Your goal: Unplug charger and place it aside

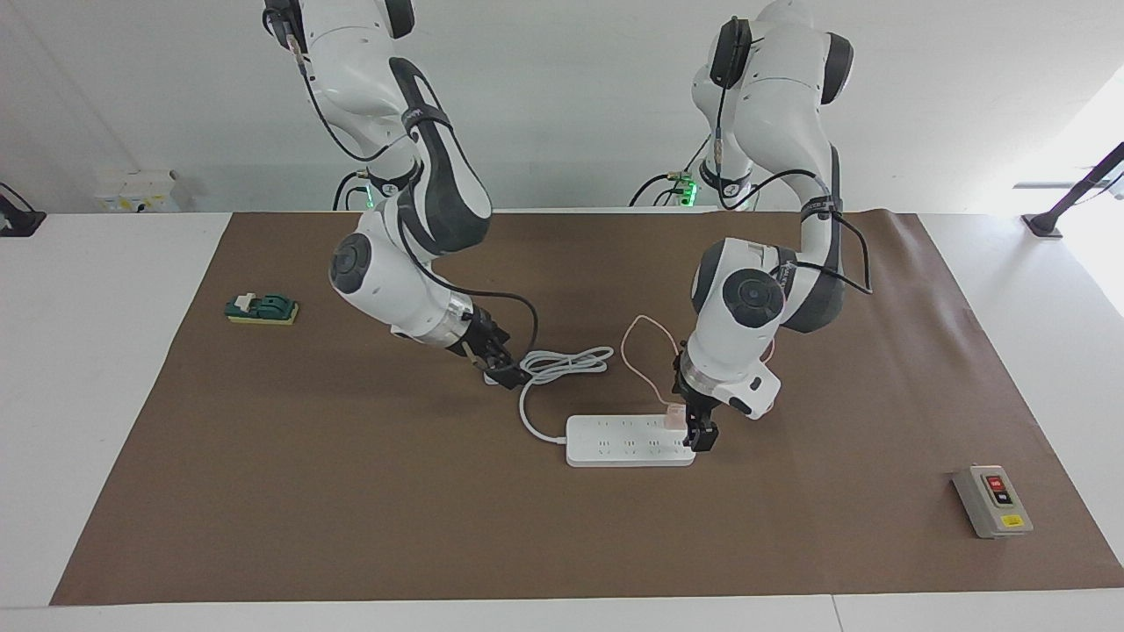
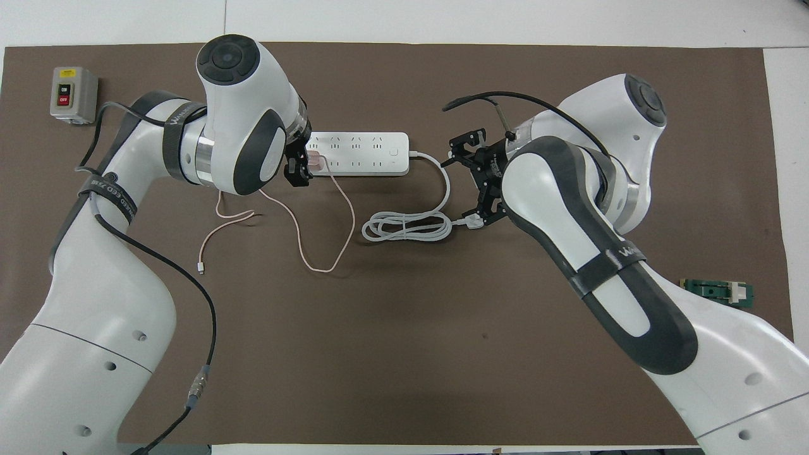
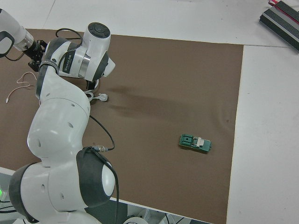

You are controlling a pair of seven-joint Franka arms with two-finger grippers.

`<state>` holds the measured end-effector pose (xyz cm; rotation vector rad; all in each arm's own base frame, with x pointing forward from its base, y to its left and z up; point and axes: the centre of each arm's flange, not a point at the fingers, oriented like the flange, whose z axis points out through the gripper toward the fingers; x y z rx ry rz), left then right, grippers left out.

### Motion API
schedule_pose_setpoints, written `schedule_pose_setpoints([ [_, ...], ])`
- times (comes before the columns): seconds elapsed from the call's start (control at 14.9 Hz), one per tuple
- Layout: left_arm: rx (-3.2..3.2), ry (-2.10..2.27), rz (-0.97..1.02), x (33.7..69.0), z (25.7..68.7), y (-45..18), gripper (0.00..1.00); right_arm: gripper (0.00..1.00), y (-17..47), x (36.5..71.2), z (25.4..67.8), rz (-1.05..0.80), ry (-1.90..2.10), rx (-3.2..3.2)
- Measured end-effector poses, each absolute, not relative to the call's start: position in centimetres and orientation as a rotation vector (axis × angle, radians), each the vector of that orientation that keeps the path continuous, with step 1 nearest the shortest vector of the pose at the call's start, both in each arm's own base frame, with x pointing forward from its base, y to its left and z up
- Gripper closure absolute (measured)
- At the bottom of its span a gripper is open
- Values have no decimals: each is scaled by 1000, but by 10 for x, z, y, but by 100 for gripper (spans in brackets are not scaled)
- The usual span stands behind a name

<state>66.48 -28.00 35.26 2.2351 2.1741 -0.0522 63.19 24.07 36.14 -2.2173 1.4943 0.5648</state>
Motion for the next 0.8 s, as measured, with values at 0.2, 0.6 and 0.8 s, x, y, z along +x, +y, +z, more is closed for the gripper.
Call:
schedule_pose_setpoints([
  [0.2, 2235, 2175, -52, 665, 352, -280, 0, 0, 249, 647, 343, 633, 1538, -2102],
  [0.6, 2234, 2168, -48, 665, 352, -282, 14, 0, 256, 665, 325, 722, 1640, -1917],
  [0.8, 2242, 2162, -50, 663, 350, -287, 48, 0, 265, 681, 308, 754, 1712, -1858],
])
